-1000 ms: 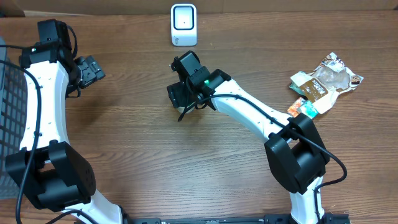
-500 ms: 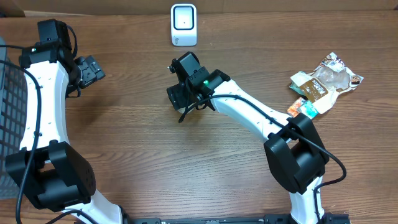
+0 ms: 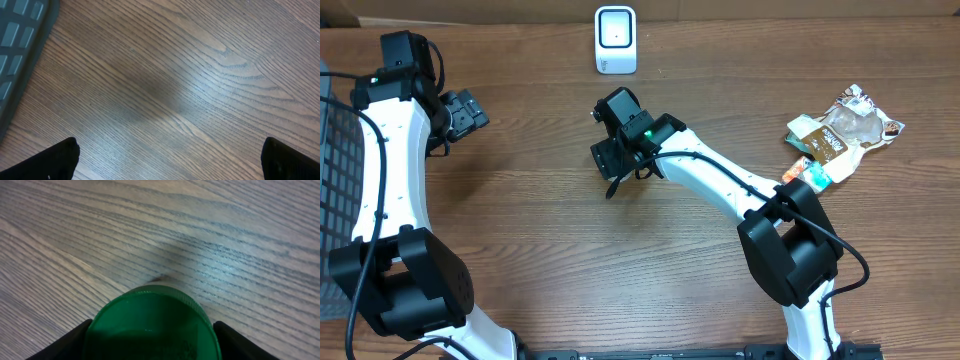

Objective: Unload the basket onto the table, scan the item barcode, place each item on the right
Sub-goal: 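Lift the jar with the right gripper toward the white scanner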

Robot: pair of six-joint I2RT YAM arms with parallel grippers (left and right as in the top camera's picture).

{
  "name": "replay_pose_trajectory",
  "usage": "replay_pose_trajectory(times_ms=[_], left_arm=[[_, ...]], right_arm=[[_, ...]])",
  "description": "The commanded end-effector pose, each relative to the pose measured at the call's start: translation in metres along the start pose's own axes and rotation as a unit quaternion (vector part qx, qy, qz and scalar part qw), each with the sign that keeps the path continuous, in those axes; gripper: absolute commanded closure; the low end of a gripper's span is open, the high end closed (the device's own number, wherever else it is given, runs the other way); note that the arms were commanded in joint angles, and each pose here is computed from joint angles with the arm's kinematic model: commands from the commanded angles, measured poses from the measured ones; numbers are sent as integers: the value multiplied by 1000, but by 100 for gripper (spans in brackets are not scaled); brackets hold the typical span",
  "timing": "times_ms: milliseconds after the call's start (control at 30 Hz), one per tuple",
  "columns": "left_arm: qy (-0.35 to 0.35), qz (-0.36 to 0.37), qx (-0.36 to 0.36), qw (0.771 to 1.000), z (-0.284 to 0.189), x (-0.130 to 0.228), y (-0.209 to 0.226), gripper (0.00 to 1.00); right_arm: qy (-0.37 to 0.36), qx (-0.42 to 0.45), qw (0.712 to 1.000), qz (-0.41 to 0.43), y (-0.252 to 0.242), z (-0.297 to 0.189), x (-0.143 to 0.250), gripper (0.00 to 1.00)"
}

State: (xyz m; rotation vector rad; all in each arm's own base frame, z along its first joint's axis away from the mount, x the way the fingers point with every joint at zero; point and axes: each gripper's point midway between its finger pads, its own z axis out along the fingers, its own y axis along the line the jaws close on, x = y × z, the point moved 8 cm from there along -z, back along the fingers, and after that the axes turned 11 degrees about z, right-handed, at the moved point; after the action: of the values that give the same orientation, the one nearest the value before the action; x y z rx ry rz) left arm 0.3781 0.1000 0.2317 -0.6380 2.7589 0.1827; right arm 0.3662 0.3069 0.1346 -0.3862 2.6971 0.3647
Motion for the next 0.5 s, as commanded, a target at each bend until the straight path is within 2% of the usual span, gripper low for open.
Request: replay_pose_trajectory(times_ms=[0, 300, 467], left_arm=[[-11, -4, -4, 1000, -7, -3, 1, 0], [-11, -4, -4, 1000, -7, -3, 1, 0], [-11, -4, -4, 1000, -7, -3, 1, 0]], right_arm=[[3, 4, 1000, -4, 0, 3, 2, 33], [4, 3, 1000, 5, 0, 3, 2, 37], [-4, 2, 995, 100, 3, -3, -4, 51]])
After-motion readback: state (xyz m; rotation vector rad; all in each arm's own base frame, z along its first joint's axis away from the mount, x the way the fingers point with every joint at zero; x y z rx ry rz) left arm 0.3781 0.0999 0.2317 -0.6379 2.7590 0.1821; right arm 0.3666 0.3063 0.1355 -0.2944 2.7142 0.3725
